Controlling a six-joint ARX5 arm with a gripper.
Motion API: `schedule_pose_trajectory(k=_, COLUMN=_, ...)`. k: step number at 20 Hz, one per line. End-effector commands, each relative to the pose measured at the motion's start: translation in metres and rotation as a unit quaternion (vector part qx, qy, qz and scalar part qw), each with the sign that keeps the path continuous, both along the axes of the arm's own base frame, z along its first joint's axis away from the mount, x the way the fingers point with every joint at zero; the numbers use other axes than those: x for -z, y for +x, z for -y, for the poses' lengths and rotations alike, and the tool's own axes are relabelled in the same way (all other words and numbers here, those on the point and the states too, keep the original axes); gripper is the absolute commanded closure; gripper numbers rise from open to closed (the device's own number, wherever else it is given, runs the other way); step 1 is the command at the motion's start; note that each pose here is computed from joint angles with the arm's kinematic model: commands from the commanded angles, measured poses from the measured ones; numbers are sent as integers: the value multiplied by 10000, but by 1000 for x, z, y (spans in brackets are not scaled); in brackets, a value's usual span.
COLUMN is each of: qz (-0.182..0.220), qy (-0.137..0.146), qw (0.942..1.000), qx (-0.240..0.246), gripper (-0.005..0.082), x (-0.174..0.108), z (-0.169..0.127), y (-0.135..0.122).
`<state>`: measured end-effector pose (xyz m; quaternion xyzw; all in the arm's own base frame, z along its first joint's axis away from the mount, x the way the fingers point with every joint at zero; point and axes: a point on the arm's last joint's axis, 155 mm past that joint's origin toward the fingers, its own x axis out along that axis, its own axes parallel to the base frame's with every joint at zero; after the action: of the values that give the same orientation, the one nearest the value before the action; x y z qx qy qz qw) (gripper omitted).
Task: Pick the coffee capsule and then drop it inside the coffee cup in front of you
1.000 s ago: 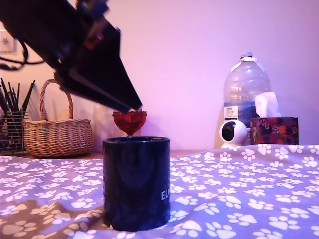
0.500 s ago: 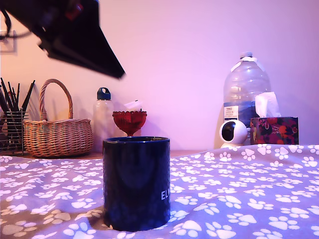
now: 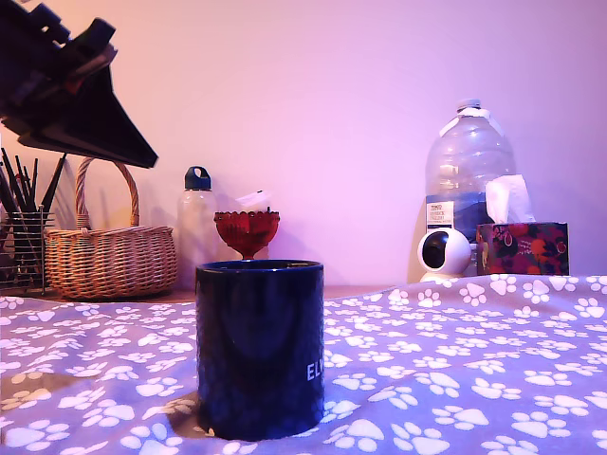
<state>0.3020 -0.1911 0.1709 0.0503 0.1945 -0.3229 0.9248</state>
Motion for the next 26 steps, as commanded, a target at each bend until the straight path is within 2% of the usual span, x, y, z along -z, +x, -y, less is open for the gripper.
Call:
schedule_pose_trajectory(k=1, qz=-4, qy=-47, qw=10000, qx=-77, gripper=793, x=10, z=-5, y=0)
schedule_pose_trajectory(k=3, qz=66, qy=-91, qw=9998, qx=-169, gripper=793, x=9, z=-8, y=4)
schedule_pose_trajectory(k=7, qz=141, qy=-1, qw=9988, qx=-464, gripper=793, x=10, z=-17, y=13)
schedule_pose_trajectory(k=15, qz=31, qy=-65, qw=9987, qx=-505, gripper=787, x=12, z=-17, y=12)
schedule_pose_trajectory(k=16, qz=6, qy=-75, qw=9986, qx=-514, gripper=736, x=13, z=-17, y=11)
schedule_pose_trajectory(k=17, qz=-5, qy=-70, qw=9986, qx=-517, gripper=640, x=14, z=-17, y=11)
schedule_pose_trajectory(k=19, qz=0, qy=-67, qw=9987, qx=-514, gripper=386, x=13, z=-17, y=11)
schedule_pose_trajectory(k=20, qz=-16, qy=-59, qw=9987, qx=-514, gripper=297, x=15, z=-17, y=12)
schedule_pose_trajectory(k=21, qz=-19, qy=-54, qw=9987, qx=-511, gripper=265, x=16, z=-16, y=13)
schedule_pose_trajectory(k=24, qz=83, qy=-111, qw=9987, qx=-495, gripper=266, x=17, z=-11, y=21)
schedule_pose_trajectory(k=26, qz=1, qy=-98, qw=9990, qx=-431, gripper=266, x=27, z=-6, y=26)
